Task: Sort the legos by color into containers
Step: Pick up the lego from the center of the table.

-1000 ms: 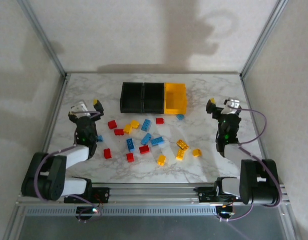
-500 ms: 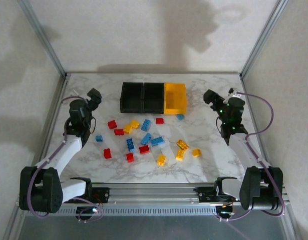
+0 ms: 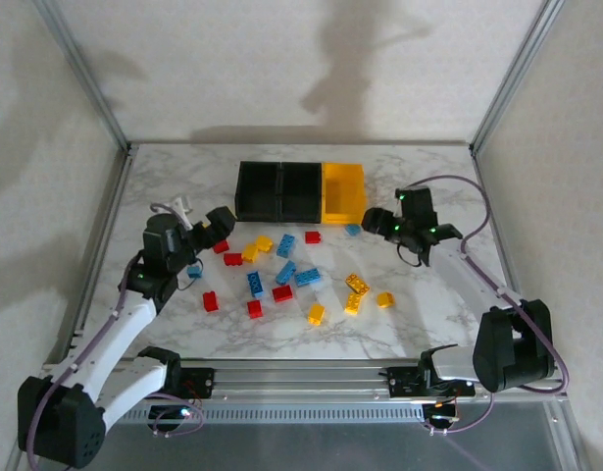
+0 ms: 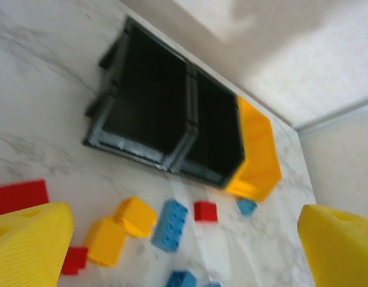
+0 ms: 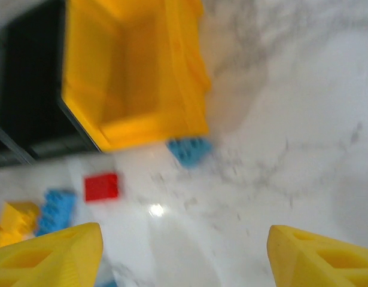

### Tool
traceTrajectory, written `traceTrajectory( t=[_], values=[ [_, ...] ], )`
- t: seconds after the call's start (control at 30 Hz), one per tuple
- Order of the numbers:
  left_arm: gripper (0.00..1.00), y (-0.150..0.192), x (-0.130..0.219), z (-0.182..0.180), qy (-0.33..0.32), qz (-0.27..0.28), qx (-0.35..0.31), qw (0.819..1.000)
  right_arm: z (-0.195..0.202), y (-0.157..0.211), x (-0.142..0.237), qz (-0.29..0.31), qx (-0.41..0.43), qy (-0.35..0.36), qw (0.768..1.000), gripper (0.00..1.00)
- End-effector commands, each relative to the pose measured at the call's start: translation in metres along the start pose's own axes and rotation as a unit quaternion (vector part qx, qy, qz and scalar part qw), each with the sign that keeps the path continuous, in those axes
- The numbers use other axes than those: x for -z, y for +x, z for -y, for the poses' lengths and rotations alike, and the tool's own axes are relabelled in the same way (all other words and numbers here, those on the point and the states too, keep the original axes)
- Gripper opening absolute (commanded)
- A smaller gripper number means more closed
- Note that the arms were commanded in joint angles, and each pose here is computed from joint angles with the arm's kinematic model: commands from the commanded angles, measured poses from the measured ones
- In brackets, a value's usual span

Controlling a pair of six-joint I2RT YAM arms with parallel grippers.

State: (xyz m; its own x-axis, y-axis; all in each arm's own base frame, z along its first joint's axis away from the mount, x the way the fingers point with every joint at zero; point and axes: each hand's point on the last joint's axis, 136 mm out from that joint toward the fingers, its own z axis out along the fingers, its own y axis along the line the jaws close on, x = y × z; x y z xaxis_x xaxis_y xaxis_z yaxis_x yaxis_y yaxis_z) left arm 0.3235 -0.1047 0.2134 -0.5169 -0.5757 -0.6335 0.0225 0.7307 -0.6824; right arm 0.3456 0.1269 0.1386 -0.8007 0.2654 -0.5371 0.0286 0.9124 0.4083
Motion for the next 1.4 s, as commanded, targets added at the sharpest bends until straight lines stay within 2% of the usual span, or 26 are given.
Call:
traceTrajectory(
  t=[0.0, 0.23, 0.77, 0.97, 1.17, 1.37],
  values=[
    [0.95, 0.039, 0.004, -0.004, -0.005, -0.051, 0.013, 0.999, 0.018, 0.045, -0.004, -0.064, 0.021, 0.044, 0.997, 0.76],
    [0.96, 0.068, 0.006, -0.003, -0.002, -0.074, 0.014, 0.997, 0.017, 0.093, -0.023, -0.118, 0.043, 0.033, 0.992, 0.78],
    [0.95, 0.094, 0.000, -0.008, -0.012, -0.094, 0.019, 0.995, 0.010, 0.151, -0.038, -0.194, 0.107, 0.062, 0.973, 0.75],
    [0.94, 0.098, -0.004, -0.008, -0.018, -0.098, 0.016, 0.995, 0.011, 0.152, -0.042, -0.189, 0.126, 0.091, 0.970, 0.66],
    [0.94, 0.099, -0.005, -0.006, -0.018, -0.100, 0.012, 0.995, 0.020, 0.147, -0.046, -0.183, 0.135, 0.128, 0.965, 0.48],
    [0.94, 0.101, -0.005, -0.007, -0.021, -0.100, 0.012, 0.995, 0.023, 0.137, -0.049, -0.168, 0.140, 0.153, 0.964, 0.34]
  ],
)
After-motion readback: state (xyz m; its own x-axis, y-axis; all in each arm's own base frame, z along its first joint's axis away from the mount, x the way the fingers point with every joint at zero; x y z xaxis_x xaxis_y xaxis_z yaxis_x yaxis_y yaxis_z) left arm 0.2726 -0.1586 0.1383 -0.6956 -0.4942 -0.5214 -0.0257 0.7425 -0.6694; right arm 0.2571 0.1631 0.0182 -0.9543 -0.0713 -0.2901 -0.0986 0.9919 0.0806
